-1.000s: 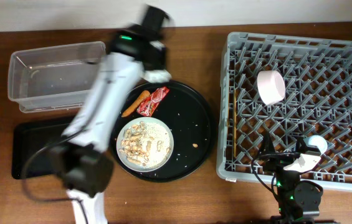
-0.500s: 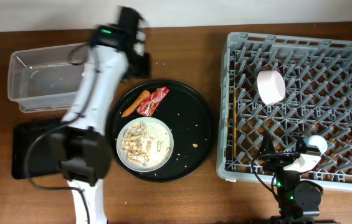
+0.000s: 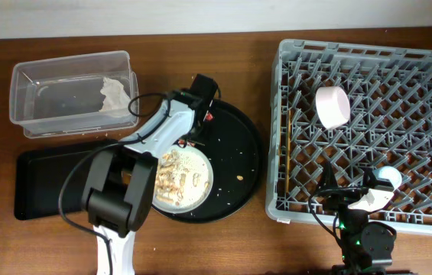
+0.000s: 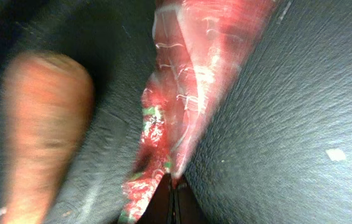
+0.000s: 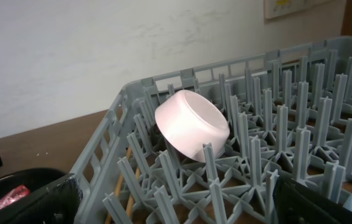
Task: Sort waste into correct bins and load items into the dishwasher rack
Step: 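Grasp the pink wrapper with the left gripper, drop it in clear bin, then grasp the carrot with the left gripper, place it on black tray, then grasp the white plate with the left gripper and tip food onto black tray, then carry the empty plate to the rack and stand it upright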
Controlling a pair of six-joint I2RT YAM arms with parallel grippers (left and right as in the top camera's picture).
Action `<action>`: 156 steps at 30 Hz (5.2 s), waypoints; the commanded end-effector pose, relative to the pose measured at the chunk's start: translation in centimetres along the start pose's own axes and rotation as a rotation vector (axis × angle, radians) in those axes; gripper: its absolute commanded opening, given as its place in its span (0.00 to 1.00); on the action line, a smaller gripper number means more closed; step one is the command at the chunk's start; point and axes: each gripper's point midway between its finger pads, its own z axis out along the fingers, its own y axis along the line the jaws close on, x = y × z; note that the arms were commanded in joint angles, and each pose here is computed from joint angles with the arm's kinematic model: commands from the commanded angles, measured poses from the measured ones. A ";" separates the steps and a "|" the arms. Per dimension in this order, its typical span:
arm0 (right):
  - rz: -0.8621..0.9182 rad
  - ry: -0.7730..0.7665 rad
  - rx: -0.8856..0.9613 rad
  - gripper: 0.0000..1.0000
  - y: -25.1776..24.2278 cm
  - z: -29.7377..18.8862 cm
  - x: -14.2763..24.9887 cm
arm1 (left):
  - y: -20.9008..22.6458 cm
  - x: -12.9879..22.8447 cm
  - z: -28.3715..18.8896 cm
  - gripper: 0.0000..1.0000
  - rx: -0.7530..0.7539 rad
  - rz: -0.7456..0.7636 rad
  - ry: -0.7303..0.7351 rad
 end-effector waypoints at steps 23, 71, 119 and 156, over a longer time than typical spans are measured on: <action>-0.004 0.004 0.010 0.98 -0.3 0.0 0.3 | 5.5 -0.7 -1.7 0.56 -0.056 -0.069 -0.028; -0.004 0.004 0.010 0.98 -0.3 0.0 0.3 | -7.0 9.6 -9.5 0.55 0.217 0.171 -0.010; -0.004 0.004 0.010 0.98 -0.3 0.0 0.3 | 15.4 9.7 -17.4 0.00 0.397 -0.674 -0.097; -0.004 0.004 0.010 0.98 -0.3 0.0 0.3 | -12.5 -7.6 -29.8 0.00 1.469 -0.009 -0.758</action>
